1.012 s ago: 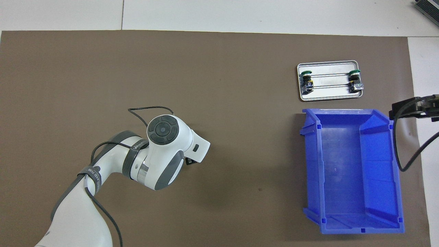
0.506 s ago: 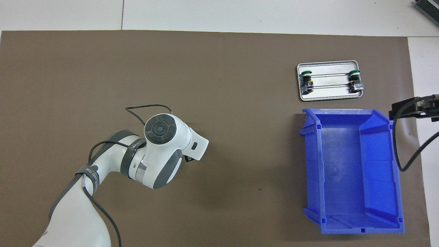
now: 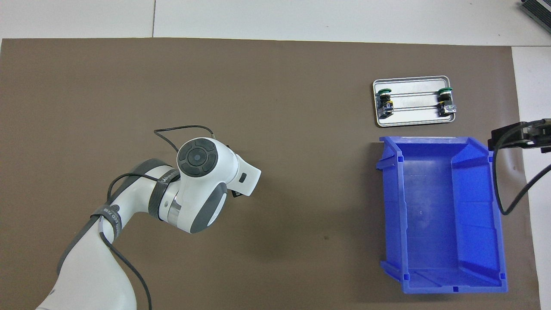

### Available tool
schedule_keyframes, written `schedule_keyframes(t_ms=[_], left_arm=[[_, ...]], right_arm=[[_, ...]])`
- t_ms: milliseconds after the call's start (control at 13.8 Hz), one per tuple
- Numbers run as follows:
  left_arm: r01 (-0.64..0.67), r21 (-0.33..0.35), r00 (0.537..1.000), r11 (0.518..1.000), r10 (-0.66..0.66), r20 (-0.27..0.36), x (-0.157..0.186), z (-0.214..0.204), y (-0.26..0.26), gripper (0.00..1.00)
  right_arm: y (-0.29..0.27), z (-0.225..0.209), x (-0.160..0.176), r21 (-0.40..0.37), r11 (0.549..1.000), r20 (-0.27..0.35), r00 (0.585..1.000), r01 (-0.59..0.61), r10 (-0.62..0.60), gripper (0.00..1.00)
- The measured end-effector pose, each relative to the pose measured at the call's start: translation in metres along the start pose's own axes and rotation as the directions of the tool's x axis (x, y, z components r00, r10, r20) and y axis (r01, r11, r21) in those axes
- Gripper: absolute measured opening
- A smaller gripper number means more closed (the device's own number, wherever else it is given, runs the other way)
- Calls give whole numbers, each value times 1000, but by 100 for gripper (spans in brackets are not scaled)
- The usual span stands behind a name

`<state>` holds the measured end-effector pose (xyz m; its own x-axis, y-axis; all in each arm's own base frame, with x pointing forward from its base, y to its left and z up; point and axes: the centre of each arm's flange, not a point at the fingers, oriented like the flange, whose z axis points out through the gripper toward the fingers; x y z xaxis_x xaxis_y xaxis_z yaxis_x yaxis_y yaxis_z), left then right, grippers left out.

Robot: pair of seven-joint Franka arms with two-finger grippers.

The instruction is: Place and press button with both arms

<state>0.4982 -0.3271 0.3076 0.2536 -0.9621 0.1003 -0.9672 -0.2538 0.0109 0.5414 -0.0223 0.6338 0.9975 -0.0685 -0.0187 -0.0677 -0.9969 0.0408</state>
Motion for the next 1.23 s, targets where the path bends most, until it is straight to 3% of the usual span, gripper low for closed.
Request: schedule_keyframes(t_ms=[506, 795, 1229], left_arm=[[103, 35, 994, 994, -102, -41, -30, -25, -48, 33], [159, 31, 982, 987, -154, -112, -50, -50, -73, 33], [177, -77, 954, 981, -190, -233, -113, -85, -108, 33]], right_arm=[[0, 0, 0, 0, 1000, 1, 1000, 0, 0, 100], [0, 1, 0, 0, 1000, 2, 1000, -1, 1, 100], [-1, 1, 0, 1, 1000, 3, 1000, 1, -1, 100]])
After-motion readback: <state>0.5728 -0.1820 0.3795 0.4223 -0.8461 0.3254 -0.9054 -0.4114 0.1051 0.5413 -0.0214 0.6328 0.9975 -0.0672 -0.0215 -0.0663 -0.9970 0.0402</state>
